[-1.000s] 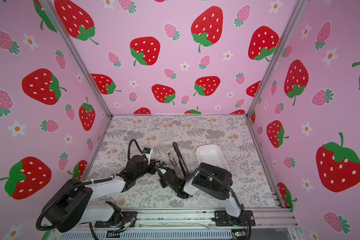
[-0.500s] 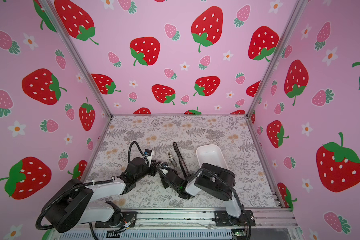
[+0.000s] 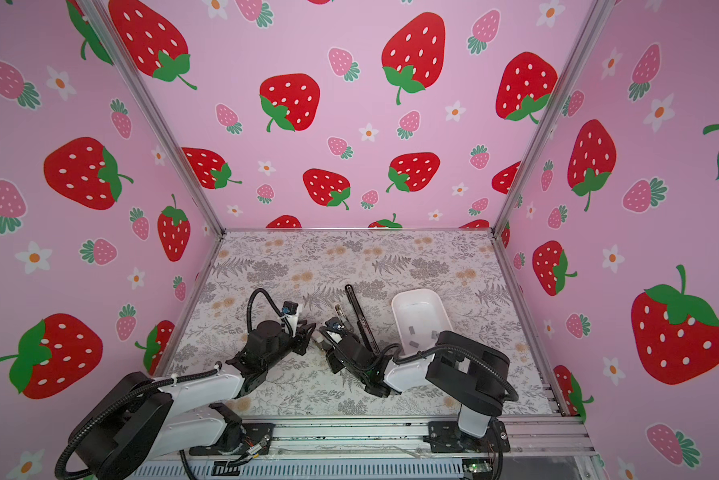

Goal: Load the staples into the stapler

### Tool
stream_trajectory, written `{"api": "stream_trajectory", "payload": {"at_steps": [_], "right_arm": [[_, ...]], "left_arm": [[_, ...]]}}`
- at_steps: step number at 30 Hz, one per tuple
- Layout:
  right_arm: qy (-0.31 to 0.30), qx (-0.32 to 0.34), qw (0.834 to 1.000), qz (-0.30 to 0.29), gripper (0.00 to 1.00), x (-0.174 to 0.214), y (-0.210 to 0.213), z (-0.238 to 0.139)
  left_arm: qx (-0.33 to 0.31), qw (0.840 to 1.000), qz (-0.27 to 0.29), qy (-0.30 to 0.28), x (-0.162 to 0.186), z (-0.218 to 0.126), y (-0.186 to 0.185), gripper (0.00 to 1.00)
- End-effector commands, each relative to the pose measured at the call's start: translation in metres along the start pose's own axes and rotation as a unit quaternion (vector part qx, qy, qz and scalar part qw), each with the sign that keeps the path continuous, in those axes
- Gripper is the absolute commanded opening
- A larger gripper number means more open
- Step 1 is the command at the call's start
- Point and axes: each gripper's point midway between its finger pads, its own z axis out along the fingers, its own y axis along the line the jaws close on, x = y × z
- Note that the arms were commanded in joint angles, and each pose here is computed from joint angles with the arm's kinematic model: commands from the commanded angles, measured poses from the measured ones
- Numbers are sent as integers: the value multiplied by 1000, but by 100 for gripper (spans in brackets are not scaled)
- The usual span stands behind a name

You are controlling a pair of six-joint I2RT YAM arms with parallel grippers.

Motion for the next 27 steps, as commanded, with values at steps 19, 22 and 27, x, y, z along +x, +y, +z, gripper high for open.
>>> {"api": "stream_trajectory", "payload": {"at_steps": [19,22,27], "right_arm": [[16,35,998,-47,28,-5,6,46],[18,37,998,-46,26,-2,4,46],[23,38,998,-43,24,6,1,43]], "left_arm": [[-27,999,-16,-28,-13,-6,8,35],[-25,999,-15,-27,-13,-5,7,35],[-26,999,-15,-26,-12,-4,8,35]]}}
